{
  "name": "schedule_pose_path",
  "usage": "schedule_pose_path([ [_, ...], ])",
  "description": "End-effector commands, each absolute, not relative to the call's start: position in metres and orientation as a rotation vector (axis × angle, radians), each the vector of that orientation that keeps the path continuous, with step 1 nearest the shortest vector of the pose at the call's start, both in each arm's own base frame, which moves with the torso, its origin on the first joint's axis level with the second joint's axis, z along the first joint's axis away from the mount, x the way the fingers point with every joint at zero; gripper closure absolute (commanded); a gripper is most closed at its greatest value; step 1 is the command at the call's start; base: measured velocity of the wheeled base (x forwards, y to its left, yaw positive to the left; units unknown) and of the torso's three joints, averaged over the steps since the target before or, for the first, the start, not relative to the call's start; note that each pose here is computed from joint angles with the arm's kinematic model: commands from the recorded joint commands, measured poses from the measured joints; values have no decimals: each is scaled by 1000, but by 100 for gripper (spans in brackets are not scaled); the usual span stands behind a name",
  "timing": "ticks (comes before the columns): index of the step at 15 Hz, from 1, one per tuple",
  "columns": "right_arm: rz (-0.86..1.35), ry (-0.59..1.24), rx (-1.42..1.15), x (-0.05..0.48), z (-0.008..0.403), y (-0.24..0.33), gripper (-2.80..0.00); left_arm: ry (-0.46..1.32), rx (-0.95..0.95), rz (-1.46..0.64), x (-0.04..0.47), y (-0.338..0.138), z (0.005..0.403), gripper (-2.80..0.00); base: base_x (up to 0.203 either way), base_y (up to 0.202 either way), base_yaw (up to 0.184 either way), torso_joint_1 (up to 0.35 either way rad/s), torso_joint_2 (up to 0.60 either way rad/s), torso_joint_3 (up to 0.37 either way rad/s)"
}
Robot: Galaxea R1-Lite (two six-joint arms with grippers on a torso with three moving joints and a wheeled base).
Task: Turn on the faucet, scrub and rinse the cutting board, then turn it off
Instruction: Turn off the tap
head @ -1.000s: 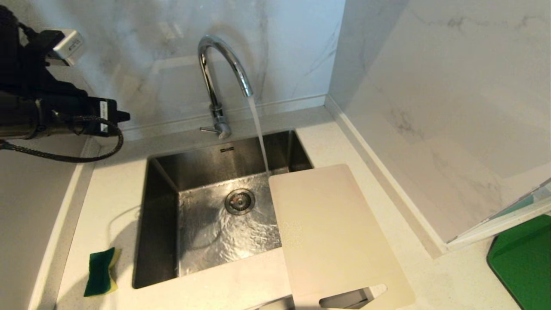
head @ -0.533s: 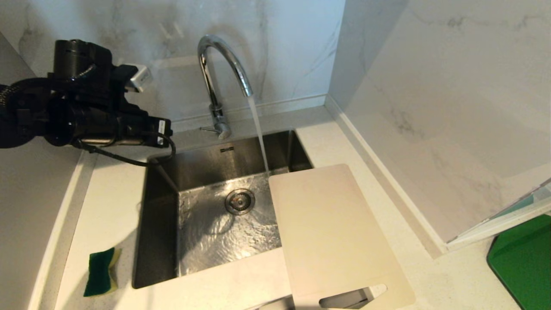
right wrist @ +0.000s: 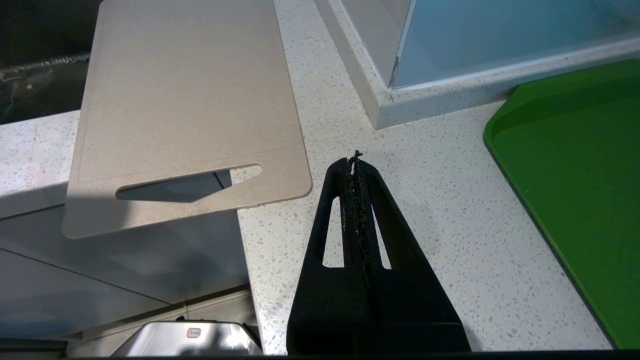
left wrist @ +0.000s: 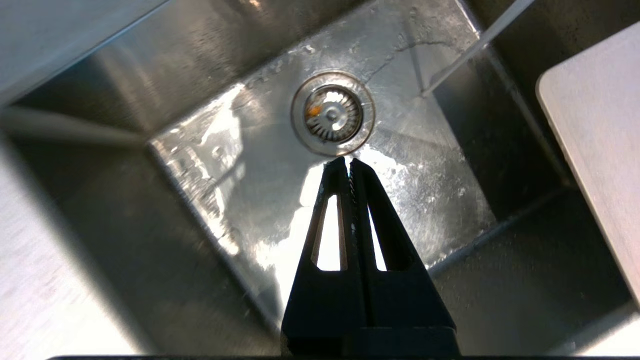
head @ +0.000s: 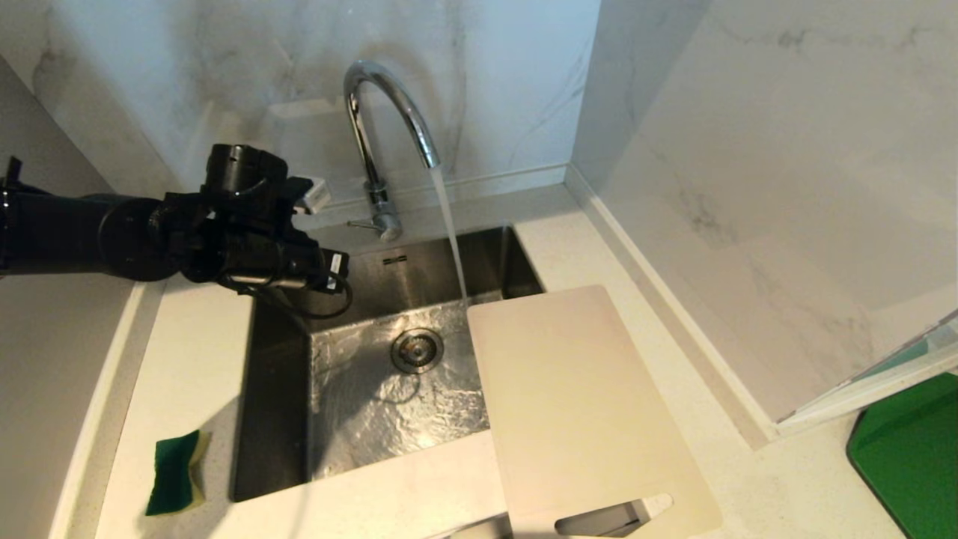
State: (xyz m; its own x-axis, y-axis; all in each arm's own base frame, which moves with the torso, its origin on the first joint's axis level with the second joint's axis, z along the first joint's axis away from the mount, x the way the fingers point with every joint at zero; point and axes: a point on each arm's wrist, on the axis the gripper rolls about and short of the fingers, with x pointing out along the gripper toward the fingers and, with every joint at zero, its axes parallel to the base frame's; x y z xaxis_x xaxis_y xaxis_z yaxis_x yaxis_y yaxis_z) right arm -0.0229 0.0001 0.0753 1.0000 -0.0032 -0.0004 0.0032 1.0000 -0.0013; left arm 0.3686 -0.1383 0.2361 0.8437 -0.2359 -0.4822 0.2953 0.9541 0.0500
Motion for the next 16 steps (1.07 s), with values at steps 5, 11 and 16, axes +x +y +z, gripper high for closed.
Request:
schedule_pose_path([
  [5, -3, 2, -2, -23, 75, 0, 0, 427, 97, -275, 418, -155, 220, 0, 0, 0, 0, 0, 0, 0],
  [11, -3, 2, -3, -23, 75, 0, 0, 385, 82, -237, 449, -149, 213, 0, 0, 0, 0, 0, 0, 0],
  [16, -3, 2, -2, -23, 75, 0, 0, 245, 61, -245, 463, -156, 209, 0, 0, 0, 0, 0, 0, 0],
])
